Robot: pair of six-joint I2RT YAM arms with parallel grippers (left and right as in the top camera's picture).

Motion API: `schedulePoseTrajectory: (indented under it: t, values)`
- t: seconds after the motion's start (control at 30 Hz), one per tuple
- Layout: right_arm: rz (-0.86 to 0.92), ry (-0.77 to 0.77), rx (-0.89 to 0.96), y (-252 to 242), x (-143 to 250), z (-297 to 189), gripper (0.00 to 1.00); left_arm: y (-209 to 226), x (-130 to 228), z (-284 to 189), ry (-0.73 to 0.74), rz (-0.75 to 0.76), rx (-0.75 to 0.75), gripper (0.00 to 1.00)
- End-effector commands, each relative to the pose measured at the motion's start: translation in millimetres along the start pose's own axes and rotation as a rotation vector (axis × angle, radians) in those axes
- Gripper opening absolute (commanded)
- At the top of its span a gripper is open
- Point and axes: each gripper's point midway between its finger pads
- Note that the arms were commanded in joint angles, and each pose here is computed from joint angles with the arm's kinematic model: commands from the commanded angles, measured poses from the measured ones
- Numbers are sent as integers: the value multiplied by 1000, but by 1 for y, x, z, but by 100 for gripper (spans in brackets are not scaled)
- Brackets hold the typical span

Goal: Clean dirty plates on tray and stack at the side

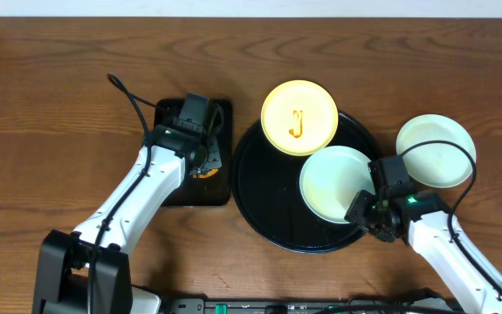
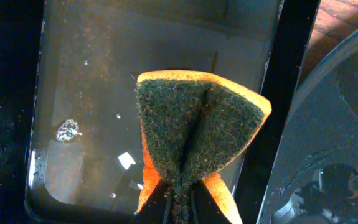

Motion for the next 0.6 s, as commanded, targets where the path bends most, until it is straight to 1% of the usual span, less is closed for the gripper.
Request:
schedulePoseTrajectory:
  t: [0.0,0.3,0.57]
  values:
    - [31,5,-24,4,-1,2,49,4,2,4,8,13,-18,8]
    - [32,6,-18,2,0,4,47,3,3,4,11,13,-11,8]
    - [38,37,19,-3,1,18,47,3,2,4,11,13,-11,8]
Point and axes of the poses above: each gripper's point midway between its finger pads, its own z axis out along the fingers, its own y axis along the line the jaws close on, x = y × z, and after that the axes turned 4 degrees about z, right-handed
